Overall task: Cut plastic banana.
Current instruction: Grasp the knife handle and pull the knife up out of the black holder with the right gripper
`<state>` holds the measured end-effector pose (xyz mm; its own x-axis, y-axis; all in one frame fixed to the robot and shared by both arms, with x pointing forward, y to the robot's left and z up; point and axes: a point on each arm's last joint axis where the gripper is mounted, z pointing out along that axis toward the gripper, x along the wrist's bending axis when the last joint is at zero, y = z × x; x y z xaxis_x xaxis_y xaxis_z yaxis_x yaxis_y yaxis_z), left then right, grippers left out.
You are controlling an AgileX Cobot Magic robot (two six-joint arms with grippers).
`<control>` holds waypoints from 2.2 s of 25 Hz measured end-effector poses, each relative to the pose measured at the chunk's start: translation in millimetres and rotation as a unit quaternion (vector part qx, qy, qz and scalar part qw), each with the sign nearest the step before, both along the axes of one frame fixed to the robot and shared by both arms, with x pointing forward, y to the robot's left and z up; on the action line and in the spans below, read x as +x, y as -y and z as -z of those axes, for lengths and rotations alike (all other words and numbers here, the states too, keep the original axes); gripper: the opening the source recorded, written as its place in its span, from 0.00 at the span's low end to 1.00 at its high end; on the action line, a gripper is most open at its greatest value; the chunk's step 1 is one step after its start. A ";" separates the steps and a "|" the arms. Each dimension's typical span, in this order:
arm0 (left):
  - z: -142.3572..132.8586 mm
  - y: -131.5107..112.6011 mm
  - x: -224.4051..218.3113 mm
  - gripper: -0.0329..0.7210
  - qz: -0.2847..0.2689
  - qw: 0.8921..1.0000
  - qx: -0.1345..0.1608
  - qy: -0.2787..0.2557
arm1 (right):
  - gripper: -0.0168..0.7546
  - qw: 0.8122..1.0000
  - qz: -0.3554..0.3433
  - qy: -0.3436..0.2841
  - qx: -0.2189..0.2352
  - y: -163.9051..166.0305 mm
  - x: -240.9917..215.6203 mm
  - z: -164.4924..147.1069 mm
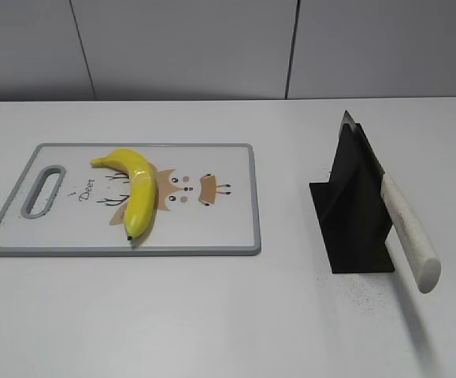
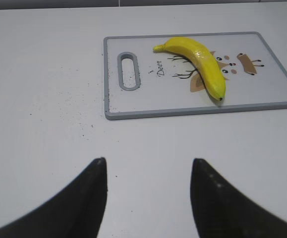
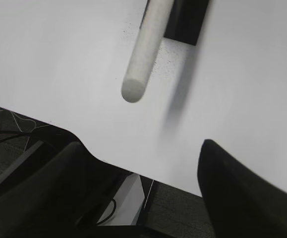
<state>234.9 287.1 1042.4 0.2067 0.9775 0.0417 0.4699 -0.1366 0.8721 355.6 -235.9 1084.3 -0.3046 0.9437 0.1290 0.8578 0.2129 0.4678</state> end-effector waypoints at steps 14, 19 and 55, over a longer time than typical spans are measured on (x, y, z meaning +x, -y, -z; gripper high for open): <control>0.0 0.0 0.0 0.74 0.000 1.000 0.000 0.000 | 0.72 0.994 0.027 -0.091 -0.058 -54.3 98.8 40.8; 0.0 0.0 0.0 0.74 0.000 1.000 0.000 0.000 | 0.72 0.987 0.042 -0.132 -0.084 -64.6 120.6 76.6; 0.0 0.0 0.0 0.74 0.001 1.000 0.000 0.000 | 0.23 0.981 0.140 -0.126 -0.051 -53.2 103.9 49.0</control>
<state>234.9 287.0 1042.4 0.2077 0.9773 0.0415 0.4698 -0.1368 0.8721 459.4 -182.7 1035.3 -0.0024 0.9977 0.0678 0.9749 -0.0127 0.2221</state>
